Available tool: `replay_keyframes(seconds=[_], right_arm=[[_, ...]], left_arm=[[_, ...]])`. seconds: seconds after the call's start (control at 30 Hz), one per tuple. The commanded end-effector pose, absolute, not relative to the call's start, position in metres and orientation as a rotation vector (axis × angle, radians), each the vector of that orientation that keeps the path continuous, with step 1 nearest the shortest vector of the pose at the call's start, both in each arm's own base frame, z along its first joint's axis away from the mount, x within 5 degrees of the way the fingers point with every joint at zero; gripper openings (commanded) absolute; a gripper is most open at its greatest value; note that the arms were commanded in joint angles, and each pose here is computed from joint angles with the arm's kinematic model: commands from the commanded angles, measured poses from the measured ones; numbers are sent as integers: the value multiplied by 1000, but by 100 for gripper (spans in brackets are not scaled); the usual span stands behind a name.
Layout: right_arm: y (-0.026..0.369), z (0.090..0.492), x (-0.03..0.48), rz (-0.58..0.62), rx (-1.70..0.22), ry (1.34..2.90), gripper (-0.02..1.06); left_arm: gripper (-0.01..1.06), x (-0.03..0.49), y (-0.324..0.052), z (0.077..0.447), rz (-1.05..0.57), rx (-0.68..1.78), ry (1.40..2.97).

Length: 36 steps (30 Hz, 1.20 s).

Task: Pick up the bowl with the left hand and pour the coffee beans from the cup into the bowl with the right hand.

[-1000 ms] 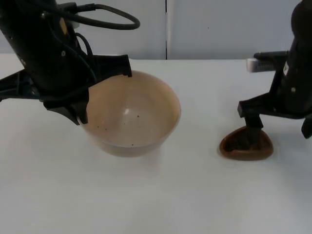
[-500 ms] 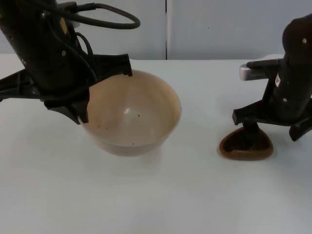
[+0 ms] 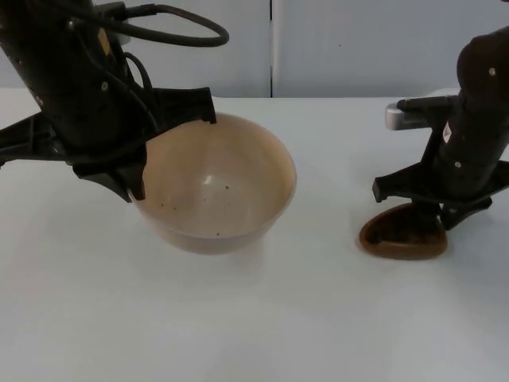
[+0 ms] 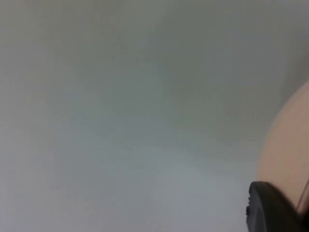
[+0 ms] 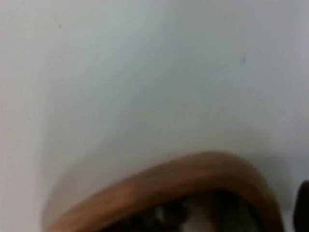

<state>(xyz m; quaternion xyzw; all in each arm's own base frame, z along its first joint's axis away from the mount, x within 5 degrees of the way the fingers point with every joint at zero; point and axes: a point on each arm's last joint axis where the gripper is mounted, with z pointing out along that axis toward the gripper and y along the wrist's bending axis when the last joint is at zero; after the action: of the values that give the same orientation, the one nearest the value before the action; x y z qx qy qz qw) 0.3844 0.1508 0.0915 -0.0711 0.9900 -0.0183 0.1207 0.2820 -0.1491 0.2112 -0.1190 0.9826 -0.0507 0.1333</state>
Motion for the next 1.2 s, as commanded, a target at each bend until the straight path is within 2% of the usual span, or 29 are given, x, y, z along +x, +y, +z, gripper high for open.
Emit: replay_keyframes(seconds=[0.0, 0.1, 0.17, 0.43, 0.87, 1.17], right_arm=[[150, 82, 381, -86, -238, 2922, 21], [151, 82, 381, -82, -239, 2916, 3], [151, 82, 381, -81, -236, 2917, 0], [151, 93, 381, -73, -222, 2899, 0], [147, 154, 375, -73, -321, 2817, 0], [146, 193, 373, -100, -421, 2834, 0]], left_arm=[[0, 282, -151, 215, -175, -355, 2833], [0, 282, -151, 215, -175, -355, 2833], [0, 282, -151, 215, -175, -355, 2833], [0, 282, -151, 215, -175, -355, 2833], [0, 282, -151, 215, -177, -355, 2832], [0, 282, -151, 215, -177, -355, 2832]])
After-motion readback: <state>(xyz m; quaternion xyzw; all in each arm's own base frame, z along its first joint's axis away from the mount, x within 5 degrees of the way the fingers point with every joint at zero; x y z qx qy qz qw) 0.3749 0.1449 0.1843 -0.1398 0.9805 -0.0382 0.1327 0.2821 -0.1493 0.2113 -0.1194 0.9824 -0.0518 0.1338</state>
